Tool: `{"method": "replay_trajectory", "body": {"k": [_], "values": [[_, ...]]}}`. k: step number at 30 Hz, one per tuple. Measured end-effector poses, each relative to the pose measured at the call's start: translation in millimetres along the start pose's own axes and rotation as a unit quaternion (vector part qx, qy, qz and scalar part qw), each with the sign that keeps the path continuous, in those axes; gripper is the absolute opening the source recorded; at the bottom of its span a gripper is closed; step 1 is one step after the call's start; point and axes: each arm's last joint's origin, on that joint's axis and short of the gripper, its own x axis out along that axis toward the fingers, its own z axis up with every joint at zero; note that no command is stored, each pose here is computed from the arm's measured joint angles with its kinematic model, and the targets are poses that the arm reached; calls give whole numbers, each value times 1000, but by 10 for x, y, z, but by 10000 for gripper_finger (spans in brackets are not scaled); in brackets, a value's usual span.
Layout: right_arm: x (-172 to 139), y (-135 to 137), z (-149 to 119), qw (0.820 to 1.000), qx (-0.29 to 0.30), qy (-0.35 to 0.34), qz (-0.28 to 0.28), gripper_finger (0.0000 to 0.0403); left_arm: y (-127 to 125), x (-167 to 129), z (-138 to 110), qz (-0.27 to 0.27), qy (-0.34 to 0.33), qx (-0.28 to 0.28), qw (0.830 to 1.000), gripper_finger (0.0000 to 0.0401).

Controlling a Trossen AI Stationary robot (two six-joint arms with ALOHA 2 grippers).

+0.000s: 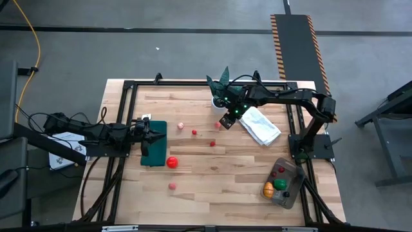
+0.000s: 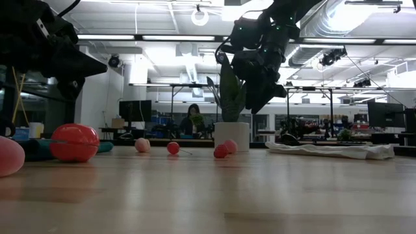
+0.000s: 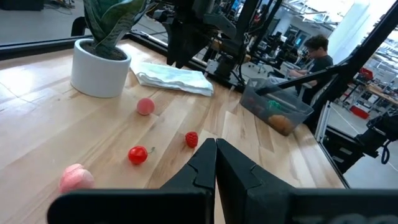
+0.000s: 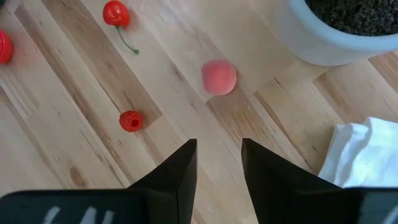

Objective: Pick and placing Produce into tupperware
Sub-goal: Put the top right pink peach into the black bin

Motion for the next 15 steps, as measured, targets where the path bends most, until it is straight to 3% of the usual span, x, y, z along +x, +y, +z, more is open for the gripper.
{"method": "replay_trajectory", "body": {"k": [10, 15], "values": [[6, 25, -11, 1000, -5, 0, -3, 117, 0, 0, 0, 0, 0, -1, 1000, 1], [25, 139, -74, 999, -31, -6, -39, 117, 0, 0, 0, 0, 0, -1, 1000, 1]]}}
